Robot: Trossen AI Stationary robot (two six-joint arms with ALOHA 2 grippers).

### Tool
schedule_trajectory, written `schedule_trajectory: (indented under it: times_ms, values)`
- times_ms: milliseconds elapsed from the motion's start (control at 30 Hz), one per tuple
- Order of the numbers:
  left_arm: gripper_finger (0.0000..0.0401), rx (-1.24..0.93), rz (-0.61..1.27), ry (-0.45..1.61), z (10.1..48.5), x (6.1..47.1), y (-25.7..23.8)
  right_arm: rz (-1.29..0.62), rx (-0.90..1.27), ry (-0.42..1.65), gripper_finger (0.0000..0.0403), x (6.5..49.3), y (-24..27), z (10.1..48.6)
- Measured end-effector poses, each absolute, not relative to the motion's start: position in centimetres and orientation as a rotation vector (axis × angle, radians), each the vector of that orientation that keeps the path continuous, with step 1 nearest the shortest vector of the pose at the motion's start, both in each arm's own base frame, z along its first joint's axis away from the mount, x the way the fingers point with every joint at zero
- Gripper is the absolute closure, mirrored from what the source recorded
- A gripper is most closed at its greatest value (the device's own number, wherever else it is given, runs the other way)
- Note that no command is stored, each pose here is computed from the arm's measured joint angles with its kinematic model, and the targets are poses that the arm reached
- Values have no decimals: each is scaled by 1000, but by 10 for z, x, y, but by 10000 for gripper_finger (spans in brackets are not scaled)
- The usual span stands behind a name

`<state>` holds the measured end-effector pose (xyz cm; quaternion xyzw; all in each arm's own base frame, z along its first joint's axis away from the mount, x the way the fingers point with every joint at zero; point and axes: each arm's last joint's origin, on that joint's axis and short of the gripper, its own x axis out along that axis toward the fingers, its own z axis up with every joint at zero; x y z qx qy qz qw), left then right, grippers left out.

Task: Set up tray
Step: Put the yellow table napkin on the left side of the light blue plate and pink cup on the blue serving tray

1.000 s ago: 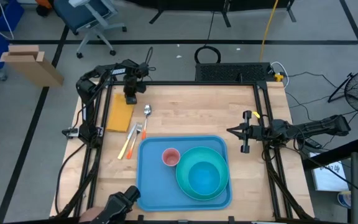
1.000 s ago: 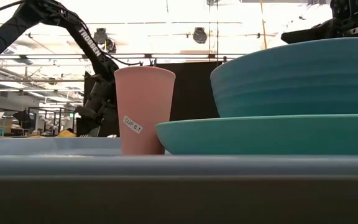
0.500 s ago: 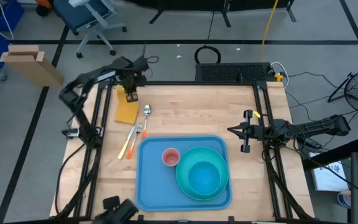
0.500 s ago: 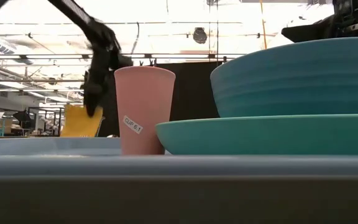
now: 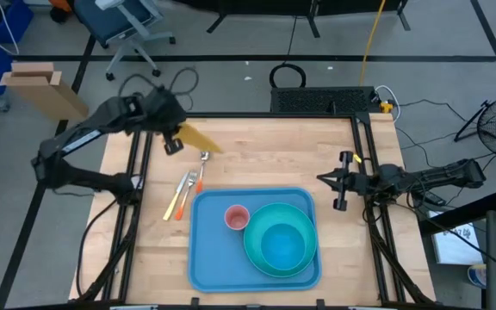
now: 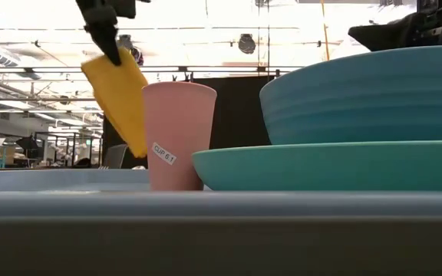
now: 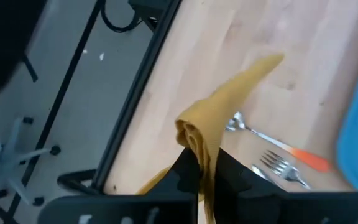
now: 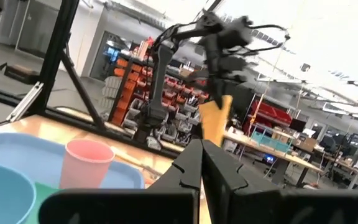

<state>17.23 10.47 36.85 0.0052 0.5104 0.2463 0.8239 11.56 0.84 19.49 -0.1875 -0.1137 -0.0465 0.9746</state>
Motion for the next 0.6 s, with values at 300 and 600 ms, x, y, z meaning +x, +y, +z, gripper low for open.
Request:
schedule_trajectory:
  times_ms: [300, 600]
  values:
    - [389, -62, 488, 1085, 367, 185, 37, -103, -376, -273, 403, 114, 8, 199]
    - [389, -22, 461, 1253, 348, 212, -28, -104, -381, -273, 403, 114, 8, 199]
